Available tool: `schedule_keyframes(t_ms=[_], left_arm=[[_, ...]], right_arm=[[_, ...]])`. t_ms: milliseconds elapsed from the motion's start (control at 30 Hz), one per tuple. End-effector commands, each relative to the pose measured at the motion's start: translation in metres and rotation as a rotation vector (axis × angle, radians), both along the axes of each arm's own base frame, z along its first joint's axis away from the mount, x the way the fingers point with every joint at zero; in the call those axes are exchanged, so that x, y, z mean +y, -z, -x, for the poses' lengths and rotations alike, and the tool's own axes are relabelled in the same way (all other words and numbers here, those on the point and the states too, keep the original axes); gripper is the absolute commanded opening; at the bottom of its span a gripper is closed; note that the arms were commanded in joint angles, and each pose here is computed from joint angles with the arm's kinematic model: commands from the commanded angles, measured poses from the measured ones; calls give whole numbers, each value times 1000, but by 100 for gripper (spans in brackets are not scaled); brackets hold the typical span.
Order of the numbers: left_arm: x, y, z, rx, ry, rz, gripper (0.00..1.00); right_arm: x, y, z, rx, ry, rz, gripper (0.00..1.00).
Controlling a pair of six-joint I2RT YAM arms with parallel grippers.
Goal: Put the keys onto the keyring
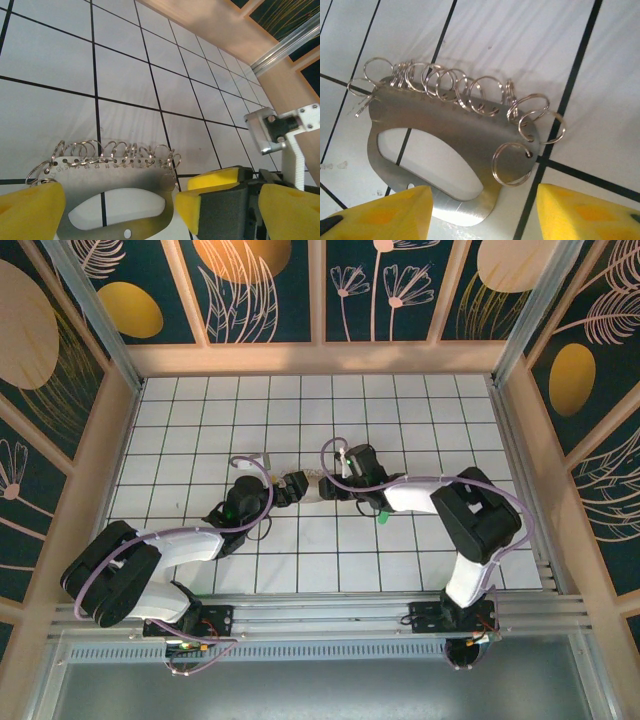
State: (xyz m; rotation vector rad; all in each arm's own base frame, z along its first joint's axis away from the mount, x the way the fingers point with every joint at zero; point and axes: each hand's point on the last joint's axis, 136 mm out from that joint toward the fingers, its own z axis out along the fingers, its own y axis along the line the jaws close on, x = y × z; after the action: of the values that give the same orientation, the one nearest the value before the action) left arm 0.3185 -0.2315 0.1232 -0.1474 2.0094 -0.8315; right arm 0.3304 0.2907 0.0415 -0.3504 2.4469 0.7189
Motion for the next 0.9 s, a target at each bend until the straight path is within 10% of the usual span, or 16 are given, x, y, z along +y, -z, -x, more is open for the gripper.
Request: schedule_keyframes(t_ms=[0,867], left_arm=[[-4,-6,1,-23,14,14,99],[-4,-4,2,-20,12,14,99]], right_arm=[[-15,-2,-1,-42,17,103,56],[-1,15,-18,-122,13,316,40]])
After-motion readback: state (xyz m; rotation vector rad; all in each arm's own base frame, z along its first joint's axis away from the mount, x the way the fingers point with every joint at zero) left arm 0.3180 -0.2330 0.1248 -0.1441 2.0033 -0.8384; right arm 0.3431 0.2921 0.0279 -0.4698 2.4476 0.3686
